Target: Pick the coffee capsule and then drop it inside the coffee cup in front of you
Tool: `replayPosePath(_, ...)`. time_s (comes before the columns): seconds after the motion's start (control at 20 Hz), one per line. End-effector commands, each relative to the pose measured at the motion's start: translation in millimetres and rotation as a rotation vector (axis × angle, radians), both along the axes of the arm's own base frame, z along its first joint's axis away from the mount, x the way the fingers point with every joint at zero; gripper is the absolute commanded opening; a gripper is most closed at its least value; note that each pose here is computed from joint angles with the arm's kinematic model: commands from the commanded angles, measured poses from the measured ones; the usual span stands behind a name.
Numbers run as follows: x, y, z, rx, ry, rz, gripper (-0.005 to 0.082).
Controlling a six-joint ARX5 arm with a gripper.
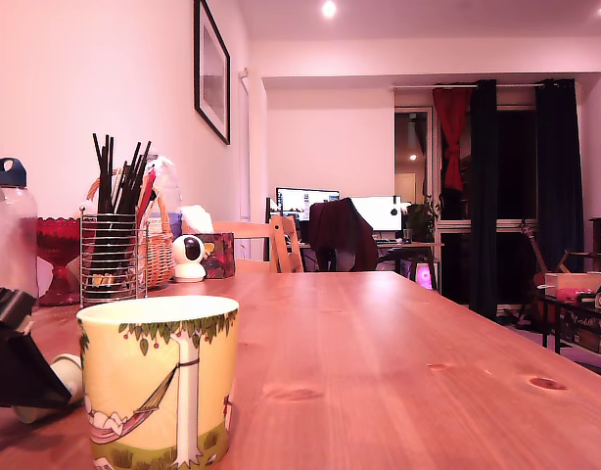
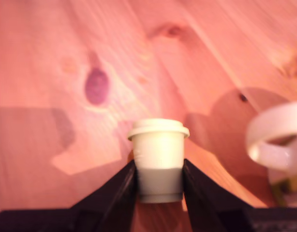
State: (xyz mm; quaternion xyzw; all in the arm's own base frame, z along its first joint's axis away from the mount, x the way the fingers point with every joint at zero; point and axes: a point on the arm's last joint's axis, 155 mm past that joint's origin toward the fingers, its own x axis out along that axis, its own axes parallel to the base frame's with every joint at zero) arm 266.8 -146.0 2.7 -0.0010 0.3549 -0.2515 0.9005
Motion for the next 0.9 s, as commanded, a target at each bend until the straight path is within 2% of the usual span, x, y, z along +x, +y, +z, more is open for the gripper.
replayPosePath(0.0,2.6,-3.3,9.6,-0.008,-0.030,-0.022,0.0105)
replayPosePath(0.2,-0.4,-3.0,22.8,-0.008,-0.059,-0.037,0.0105)
replayPosePath(0.4,-8.2,-7.7,43.1,-0.047,-0.091,-0.069,0.0105)
replayPosePath(0.65,-17.2,-8.8,64.3,-0.067,-0.140,-0.099,0.0105)
replayPosePath(0.85,-29.5,-20.7,85.3,-0.130,-0.183,-0.177,0.0105)
